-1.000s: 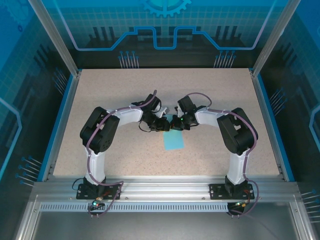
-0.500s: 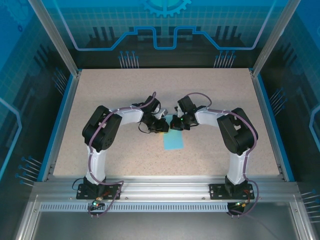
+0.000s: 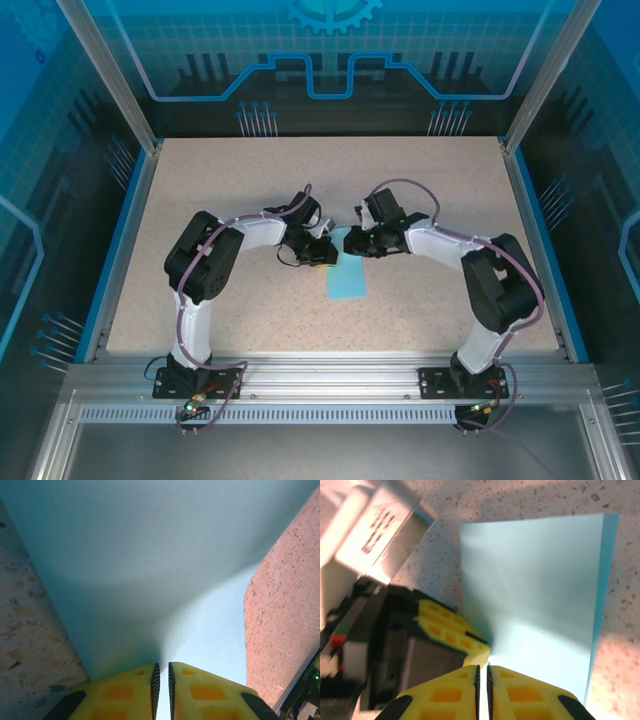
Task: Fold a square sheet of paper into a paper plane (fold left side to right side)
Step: Hold the square sheet of paper at the center of the table.
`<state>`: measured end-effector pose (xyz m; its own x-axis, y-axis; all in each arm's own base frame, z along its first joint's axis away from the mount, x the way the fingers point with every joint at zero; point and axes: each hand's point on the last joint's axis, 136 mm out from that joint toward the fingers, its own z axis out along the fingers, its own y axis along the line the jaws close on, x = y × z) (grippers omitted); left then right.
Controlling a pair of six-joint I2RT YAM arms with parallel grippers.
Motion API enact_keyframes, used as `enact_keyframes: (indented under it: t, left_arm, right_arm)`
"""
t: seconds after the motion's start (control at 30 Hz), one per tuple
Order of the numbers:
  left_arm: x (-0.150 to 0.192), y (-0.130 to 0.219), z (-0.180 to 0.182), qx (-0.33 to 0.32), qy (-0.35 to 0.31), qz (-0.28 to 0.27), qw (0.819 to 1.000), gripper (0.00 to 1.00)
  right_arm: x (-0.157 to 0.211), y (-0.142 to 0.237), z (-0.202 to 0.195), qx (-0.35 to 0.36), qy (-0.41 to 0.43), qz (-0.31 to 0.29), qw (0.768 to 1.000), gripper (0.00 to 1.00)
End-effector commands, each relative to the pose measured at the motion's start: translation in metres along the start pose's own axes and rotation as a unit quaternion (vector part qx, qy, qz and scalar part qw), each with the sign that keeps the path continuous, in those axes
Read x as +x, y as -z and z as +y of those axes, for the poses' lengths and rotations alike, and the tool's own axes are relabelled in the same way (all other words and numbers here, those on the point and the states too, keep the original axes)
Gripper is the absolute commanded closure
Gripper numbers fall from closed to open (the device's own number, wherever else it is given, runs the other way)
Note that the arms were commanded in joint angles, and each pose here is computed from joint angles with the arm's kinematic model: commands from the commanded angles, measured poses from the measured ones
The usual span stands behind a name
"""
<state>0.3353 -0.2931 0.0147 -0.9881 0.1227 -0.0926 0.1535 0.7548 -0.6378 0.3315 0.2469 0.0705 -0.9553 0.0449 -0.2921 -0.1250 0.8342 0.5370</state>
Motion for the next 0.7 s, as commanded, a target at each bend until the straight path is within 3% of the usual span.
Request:
enact_keyframes:
  t: [0.0,0.23,0.67]
  left_arm:
    - [0.017,-0.012,0.027,-0.038,0.029,0.023,0.999,0.83]
    - [0.015,-0.011,0.024,-0.034,0.028,0.021,0.999,0.83]
    - [0.001,0.003,0.001,-0.008,0.016,0.003,1.000,0.81]
  right_arm:
    - [0.031,0.005,-0.006,0.003,-0.002,0.034,0.999,0.87]
    - [0.073,-0.010,-0.018,0.023,-0.012,0.086,0.996,0.90]
    - [0.098,-0.021,-0.053,0.100,-0.025,0.137,0.985,0.91]
